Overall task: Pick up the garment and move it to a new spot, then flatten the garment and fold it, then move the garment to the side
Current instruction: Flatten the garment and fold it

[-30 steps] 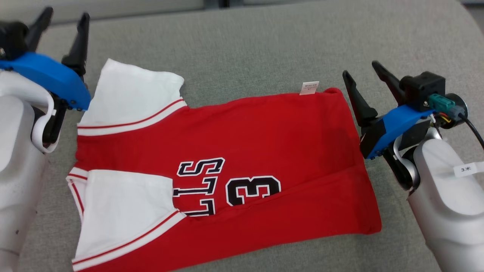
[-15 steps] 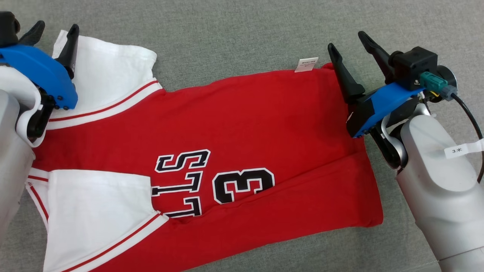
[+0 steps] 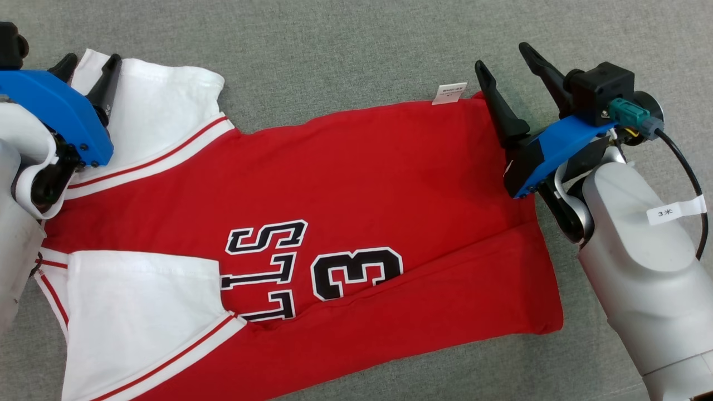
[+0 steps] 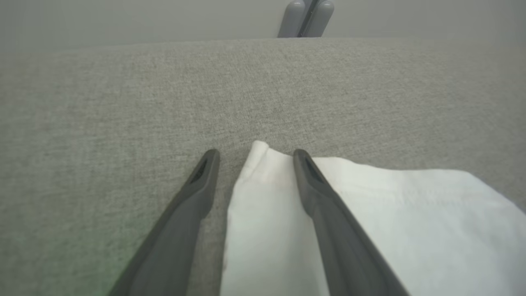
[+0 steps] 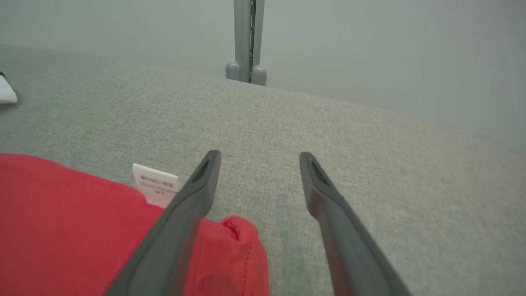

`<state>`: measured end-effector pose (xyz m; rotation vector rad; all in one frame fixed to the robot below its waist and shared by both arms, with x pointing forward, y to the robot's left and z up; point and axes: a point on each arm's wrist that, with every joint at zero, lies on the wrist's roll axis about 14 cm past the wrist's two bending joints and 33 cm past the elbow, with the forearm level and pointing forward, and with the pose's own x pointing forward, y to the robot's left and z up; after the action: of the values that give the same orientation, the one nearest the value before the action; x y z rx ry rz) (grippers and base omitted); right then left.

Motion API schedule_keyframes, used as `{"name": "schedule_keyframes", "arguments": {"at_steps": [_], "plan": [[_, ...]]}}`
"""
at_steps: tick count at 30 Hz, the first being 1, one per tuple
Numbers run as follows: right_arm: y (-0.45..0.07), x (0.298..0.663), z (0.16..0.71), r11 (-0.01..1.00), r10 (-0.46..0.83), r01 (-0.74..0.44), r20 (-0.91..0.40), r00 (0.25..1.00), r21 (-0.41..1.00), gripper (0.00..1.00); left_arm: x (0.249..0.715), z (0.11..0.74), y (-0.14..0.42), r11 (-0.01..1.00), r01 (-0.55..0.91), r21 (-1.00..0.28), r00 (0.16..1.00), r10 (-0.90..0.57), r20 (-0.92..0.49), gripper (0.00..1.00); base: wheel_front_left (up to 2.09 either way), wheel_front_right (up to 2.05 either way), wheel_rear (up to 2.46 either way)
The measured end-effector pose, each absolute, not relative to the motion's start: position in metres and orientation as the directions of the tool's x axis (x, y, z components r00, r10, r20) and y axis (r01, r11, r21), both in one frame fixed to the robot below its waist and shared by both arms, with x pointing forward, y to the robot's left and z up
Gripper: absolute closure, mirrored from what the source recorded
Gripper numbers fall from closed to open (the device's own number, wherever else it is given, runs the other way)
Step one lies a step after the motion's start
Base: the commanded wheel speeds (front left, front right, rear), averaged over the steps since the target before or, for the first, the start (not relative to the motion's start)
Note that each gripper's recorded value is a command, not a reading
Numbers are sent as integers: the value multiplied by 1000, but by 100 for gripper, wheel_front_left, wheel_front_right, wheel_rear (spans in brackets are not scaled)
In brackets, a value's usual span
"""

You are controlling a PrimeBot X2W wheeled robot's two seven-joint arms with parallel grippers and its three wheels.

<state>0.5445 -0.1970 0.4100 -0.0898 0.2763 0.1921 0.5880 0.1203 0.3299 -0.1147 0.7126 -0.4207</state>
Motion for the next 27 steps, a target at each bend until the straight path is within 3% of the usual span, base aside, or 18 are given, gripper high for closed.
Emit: {"name": "schedule_keyframes", "arguments": {"at_steps": [1, 10, 25, 26, 27], "plan": [[-197, 545, 410, 978, 175, -200, -280, 944, -62, 0, 588, 330, 120, 910, 330, -251, 674, -413, -613, 100, 0, 0, 0], [-197, 539, 407, 980, 175, -197, -334, 926, -33, 0, 589, 353, 119, 903, 318, -290, 714, -430, -553, 100, 0, 0, 0], [-185, 519, 364, 972, 201, -234, -526, 826, 3, 0, 577, 367, 121, 896, 356, -267, 731, -445, -517, 100, 0, 0, 0], [-183, 519, 363, 972, 203, -235, -527, 826, 6, 17, 576, 369, 121, 895, 360, -263, 733, -446, -514, 100, 0, 0, 0], [-183, 519, 363, 972, 205, -235, -526, 826, 9, 98, 576, 370, 122, 894, 364, -261, 736, -448, -508, 100, 0, 0, 0]]}}
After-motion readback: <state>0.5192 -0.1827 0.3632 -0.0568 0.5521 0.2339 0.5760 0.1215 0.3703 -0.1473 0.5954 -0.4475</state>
